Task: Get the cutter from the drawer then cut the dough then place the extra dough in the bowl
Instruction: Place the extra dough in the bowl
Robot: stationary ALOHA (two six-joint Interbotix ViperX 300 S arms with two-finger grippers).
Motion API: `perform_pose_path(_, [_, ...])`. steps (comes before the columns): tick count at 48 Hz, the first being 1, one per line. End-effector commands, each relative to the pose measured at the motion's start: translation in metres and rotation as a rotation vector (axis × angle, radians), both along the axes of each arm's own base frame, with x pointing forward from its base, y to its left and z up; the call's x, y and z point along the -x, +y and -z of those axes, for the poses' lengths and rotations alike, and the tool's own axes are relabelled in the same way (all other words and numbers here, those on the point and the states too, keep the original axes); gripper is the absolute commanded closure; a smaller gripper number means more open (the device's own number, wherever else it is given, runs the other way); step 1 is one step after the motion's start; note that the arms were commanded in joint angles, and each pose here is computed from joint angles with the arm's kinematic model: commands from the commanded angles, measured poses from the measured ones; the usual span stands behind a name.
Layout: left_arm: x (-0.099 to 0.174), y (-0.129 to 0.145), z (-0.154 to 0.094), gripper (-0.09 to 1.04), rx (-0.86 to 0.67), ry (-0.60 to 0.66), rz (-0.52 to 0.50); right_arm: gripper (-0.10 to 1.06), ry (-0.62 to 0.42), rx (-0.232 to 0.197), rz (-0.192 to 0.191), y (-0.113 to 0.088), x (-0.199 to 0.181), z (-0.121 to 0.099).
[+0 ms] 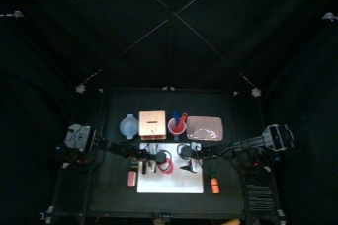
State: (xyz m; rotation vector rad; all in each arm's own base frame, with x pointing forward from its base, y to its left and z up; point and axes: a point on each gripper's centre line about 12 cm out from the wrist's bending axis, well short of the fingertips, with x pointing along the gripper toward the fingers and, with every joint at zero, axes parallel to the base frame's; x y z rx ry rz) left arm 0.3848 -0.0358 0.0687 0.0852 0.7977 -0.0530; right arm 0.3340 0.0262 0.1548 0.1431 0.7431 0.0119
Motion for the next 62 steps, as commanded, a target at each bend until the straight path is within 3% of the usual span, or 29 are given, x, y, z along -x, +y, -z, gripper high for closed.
perform_pose_path(1, [0.002,-0.001,0.000,0.41,0.001,0.013,0.007,-0.07,-0.038,-0.002,0.008,-0.002,-0.007,-0.012])
perform_pose_path(8, [-0.002,-0.002,-0.021,0.41,0.000,-0.043,0.019,-0.07,-0.041,-0.003,0.013,-0.004,-0.008,-0.013])
perform_pose_path(18, [0.001,-0.003,-0.096,0.41,-0.028,-0.227,0.077,-0.07,-0.025,-0.005,0.017,-0.006,-0.008,-0.013])
perform_pose_path(25, [0.017,0.004,-0.126,0.41,-0.061,-0.302,0.095,-0.07,-0.007,-0.005,0.011,-0.006,-0.009,-0.014])
perform_pose_path(43, [0.079,0.074,-0.158,0.41,-0.141,-0.344,-0.066,-0.07,-0.008,0.029,-0.011,-0.009,-0.013,-0.018])
perform_pose_path(54, [0.123,0.096,-0.174,0.41,-0.163,-0.386,-0.162,-0.07,-0.019,0.053,-0.006,-0.017,-0.014,-0.019])
perform_pose_path(62, [0.152,0.103,-0.180,0.41,-0.179,-0.433,-0.219,-0.07,-0.087,0.080,-0.009,-0.019,-0.021,-0.027])
